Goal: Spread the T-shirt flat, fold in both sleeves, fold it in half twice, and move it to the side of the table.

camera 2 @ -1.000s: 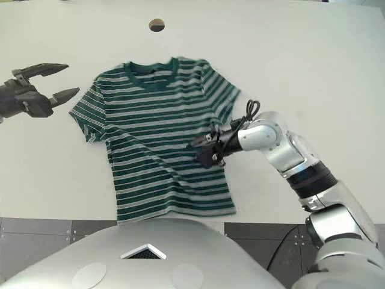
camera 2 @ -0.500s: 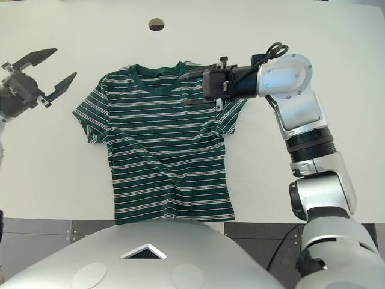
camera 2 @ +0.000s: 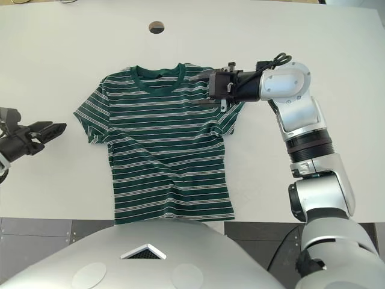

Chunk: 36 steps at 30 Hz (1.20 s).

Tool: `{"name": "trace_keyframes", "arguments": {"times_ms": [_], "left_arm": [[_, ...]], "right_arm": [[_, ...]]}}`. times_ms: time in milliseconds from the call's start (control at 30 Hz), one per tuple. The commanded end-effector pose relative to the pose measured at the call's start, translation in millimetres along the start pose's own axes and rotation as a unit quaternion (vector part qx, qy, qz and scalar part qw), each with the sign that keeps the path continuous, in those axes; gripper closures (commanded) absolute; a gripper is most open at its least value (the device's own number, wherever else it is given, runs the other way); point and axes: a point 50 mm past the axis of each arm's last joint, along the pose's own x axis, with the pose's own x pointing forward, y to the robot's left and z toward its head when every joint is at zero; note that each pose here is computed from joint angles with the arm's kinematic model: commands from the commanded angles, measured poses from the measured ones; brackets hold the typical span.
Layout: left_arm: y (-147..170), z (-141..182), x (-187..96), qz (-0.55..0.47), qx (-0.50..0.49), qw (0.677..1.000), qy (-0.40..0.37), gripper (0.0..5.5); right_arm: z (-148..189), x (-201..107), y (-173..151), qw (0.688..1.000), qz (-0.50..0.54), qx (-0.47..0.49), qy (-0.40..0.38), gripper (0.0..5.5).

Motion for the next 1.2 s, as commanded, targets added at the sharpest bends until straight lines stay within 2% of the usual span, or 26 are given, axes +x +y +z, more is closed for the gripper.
{"name": "trace_keyframes", "arguments": {"times_ms": [33, 200, 567, 900, 1200], "left_arm": [[-12, -5, 13, -0.026, -0.035, 0.999, 0.023, 2.23], [-14, -7, 27, -0.027, -0.081, 0.996, 0.024, 2.23], [-21, -10, 53, -0.04, -0.094, 0.994, 0.024, 2.23], [-25, 2, 53, -0.051, -0.078, 0.996, 0.01, 3.86], [-16, 12, 52, -0.043, -0.068, 0.997, -0.008, 5.27]], "right_arm": [[-1, 2, -1, 1.0, -0.001, -0.007, 0.01, 3.29], [0, 5, -3, 1.0, 0.004, -0.012, 0.013, 3.29], [1, 7, -4, 1.0, 0.007, -0.017, 0.016, 3.29], [-1, 6, -3, 1.0, 0.004, -0.015, 0.018, 3.29], [0, 8, -4, 1.0, 0.005, -0.016, 0.018, 3.29]]}}
